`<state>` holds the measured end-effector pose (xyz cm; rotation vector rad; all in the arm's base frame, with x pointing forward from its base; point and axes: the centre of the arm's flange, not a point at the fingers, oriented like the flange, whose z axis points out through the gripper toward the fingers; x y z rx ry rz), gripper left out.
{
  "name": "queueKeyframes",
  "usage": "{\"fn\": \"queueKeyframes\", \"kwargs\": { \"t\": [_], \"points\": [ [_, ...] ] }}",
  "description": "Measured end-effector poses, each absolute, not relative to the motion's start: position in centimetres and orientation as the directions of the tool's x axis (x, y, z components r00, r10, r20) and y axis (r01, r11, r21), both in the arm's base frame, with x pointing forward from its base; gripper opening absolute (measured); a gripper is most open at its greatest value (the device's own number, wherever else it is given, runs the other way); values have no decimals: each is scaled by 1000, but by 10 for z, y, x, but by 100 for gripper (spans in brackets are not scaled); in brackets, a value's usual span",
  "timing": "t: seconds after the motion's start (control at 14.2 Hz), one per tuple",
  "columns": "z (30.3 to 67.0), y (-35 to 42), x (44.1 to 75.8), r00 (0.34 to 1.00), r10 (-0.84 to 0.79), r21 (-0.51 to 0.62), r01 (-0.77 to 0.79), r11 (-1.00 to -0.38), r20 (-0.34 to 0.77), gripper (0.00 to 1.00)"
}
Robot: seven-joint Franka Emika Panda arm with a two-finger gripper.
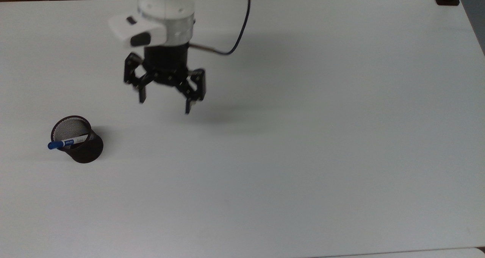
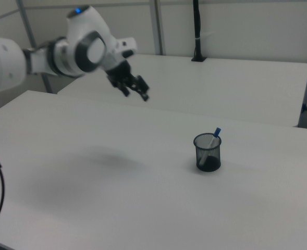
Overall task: Insert the marker
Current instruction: 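Open the gripper and raise it away from the cup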
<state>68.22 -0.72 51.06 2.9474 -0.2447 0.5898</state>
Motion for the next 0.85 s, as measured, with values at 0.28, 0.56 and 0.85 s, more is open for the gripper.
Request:
{"fn": "queueKeyframes", "kwargs": {
  "t": [0.28, 0.56, 0.85],
  "points": [
    [567, 26, 628, 969, -108, 79, -129, -988, 224, 100],
    [597, 24, 582, 997, -28, 78, -34, -996, 72, 100],
    [593, 28, 574, 999, -17, 78, -20, -997, 39, 100]
  ]
}}
